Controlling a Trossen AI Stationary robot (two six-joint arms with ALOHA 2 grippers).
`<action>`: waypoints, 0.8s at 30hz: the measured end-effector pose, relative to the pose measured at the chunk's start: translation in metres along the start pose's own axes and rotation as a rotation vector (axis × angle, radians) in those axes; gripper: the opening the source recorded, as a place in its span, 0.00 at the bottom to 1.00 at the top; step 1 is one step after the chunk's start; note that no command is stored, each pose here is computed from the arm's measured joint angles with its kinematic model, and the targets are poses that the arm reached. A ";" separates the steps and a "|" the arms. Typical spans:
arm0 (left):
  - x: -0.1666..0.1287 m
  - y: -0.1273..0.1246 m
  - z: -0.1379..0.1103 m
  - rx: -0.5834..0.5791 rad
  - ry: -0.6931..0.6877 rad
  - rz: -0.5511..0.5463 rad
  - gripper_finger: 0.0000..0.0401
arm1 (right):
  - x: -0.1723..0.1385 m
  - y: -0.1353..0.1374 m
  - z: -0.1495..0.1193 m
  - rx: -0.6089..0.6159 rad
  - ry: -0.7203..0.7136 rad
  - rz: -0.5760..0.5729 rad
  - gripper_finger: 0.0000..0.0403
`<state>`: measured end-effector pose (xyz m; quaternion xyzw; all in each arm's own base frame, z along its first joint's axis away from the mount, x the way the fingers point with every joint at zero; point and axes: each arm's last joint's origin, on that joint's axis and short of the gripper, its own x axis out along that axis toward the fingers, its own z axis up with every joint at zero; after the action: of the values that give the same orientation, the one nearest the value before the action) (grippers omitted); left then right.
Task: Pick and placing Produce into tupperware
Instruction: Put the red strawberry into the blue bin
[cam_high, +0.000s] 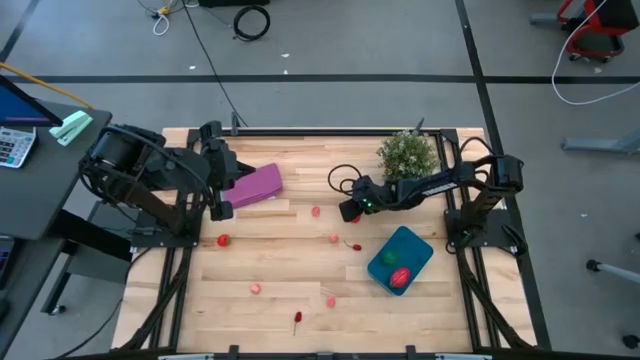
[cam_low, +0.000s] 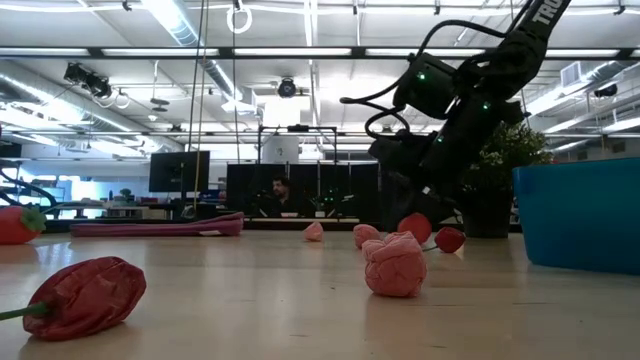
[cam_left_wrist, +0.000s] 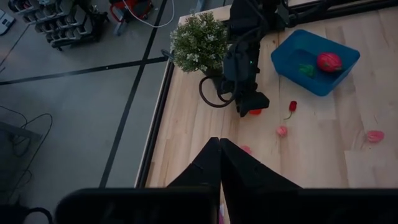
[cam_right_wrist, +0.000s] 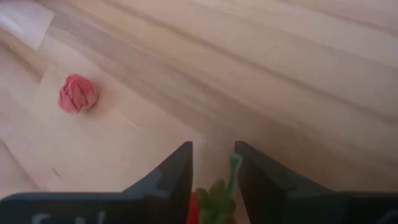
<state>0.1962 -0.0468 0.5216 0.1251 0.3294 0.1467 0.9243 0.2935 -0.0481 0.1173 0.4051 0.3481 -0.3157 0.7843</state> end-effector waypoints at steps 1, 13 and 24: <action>0.000 0.000 0.000 -0.003 0.000 0.000 0.02 | 0.000 0.001 -0.001 0.000 0.002 0.001 0.30; 0.000 0.000 0.000 -0.012 0.000 0.000 0.05 | -0.005 0.003 -0.004 -0.013 0.072 0.044 0.24; 0.000 0.000 0.000 -0.039 0.001 0.000 0.04 | -0.038 0.015 -0.003 -0.069 0.039 0.106 0.21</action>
<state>0.1961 -0.0468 0.5216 0.1069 0.3268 0.1530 0.9265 0.2837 -0.0306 0.1529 0.4020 0.3520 -0.2535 0.8063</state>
